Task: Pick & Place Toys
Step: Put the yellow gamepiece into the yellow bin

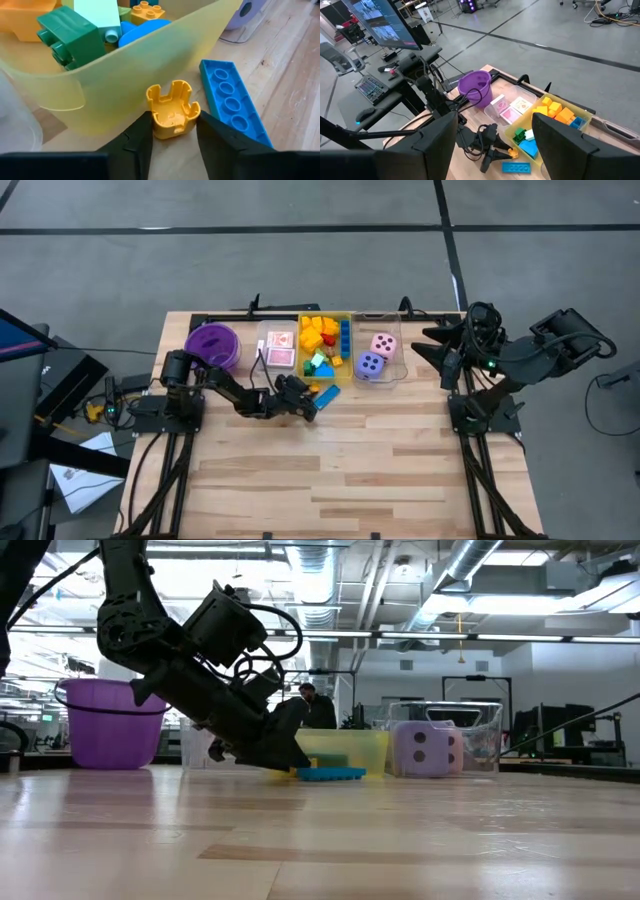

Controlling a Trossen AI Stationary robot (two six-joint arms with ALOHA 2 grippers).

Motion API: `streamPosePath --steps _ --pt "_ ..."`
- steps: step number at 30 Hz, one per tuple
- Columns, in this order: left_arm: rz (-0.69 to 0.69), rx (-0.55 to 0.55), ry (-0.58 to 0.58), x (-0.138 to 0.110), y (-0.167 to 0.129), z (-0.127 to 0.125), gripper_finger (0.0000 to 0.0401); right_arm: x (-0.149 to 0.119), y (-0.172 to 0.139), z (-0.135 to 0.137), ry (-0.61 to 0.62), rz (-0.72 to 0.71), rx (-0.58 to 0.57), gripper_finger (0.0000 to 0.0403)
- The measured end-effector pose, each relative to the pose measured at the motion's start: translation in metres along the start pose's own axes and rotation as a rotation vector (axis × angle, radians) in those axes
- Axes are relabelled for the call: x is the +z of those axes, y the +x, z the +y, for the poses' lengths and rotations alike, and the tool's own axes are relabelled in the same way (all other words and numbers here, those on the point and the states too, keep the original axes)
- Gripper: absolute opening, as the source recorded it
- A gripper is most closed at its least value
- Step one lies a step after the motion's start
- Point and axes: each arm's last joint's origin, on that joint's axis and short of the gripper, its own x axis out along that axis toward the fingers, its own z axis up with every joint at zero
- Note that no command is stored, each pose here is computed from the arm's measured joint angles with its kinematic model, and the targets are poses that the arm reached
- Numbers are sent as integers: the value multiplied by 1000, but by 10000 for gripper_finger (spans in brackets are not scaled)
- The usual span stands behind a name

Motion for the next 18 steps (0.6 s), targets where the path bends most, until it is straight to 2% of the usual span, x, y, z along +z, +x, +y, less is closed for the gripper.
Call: streamPosePath --steps 6,14,18 --pt "-4 -8 -7 0 0 -1 116 0 0 0 0 1 1 250" --pt "-12 -98 -30 1 -5 -11 58 0 0 0 -2 8 8 250" --pt "-18 -105 -43 1 -6 -12 45 -1 0 0 -9 9 10 250"
